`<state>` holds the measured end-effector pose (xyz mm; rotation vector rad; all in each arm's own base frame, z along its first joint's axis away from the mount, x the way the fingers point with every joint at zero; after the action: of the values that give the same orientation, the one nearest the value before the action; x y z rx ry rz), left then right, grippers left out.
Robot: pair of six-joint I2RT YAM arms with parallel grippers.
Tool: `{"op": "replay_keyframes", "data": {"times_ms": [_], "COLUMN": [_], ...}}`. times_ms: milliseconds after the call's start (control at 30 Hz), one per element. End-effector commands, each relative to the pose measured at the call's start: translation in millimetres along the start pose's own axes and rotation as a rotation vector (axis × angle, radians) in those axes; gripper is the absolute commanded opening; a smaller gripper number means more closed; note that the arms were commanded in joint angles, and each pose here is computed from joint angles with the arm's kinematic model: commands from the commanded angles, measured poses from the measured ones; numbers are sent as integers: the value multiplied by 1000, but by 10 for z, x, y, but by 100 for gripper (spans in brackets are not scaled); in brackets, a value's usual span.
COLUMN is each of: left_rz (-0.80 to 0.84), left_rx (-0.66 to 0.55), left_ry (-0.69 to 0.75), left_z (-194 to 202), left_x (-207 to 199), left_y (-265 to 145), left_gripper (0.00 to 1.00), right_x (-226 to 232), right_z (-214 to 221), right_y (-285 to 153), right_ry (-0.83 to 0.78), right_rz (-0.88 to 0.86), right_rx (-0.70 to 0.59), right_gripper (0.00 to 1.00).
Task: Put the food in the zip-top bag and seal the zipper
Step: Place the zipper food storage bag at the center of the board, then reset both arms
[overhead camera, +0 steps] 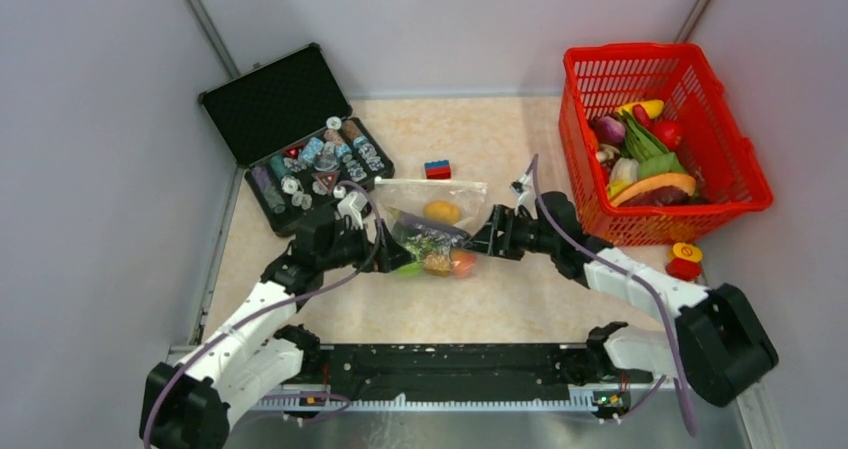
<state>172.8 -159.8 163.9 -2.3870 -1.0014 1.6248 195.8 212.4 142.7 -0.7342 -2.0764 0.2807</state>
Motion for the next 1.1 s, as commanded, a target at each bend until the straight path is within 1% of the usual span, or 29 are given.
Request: {"op": "replay_keyframes", "data": {"times_ms": [0, 100, 167, 300, 367, 433, 500, 567, 667, 767, 833, 900, 933, 1067], "left_rz": [-130, -239, -279, -387, -433, -471, -524, -596, -696, -718, -701, -696, -704, -667], "left_rx": [-87, -236, -339, -565, -641, -693, -731, -736, -749, -735, -713, -692, -701, -744], "left_ry": [63, 128, 167, 151, 160, 199, 226, 249, 269, 244, 215, 167, 142, 109], "left_z": [-109, -395, -579, -950, -1097, -1226, -1350, -1449, -1579, -1683, -1740, -1841, -1891, -1969], "left_x": [9, -75, -135, -225, -283, -347, -391, -400, -370, -380, -364, -337, -329, -442], "left_y": [-163, -316, -394, -563, -655, -742, -814, -861, -916, -961, -959, -951, -969, -1038], "left_gripper": [99, 99, 99, 99, 99, 99, 99, 99, 99, 99, 99, 99, 99, 99], "right_x": [189, 289, 368, 490, 608, 710, 778, 793, 732, 659, 566, 433, 382, 409], "right_z": [-177, -400, -561, -905, -1097, -1256, -1396, -1537, -1721, -1904, -2027, -2100, -2124, -2064], "right_y": [-269, -480, -648, -1002, -1194, -1345, -1465, -1565, -1670, -1798, -1888, -1953, -1973, -1949], "right_ry": [-113, -212, -296, -435, -509, -570, -618, -645, -663, -654, -626, -559, -524, -517], "right_rz": [22, 73, 108, 225, 266, 298, 344, 433, 603, 726, 772, 801, 811, 754], "right_rx": [-116, -271, -378, -588, -682, -762, -813, -830, -802, -771, -753, -727, -721, -697], "right_gripper": [73, 76, 78, 87, 91, 96, 99, 99, 99, 99, 99, 99, 99, 99]}}
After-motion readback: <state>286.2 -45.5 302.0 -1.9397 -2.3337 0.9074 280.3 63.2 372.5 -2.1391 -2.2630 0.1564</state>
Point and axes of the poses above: each gripper's point midway between its finger pads, its own y axis out along the fingers, its own x axis along the line the jaws close on, z = x × y, the point moved 6 cm from there along -y, back along the fingers, and after that the axes turned 11 degrees about -y, right-handed, at the moved point
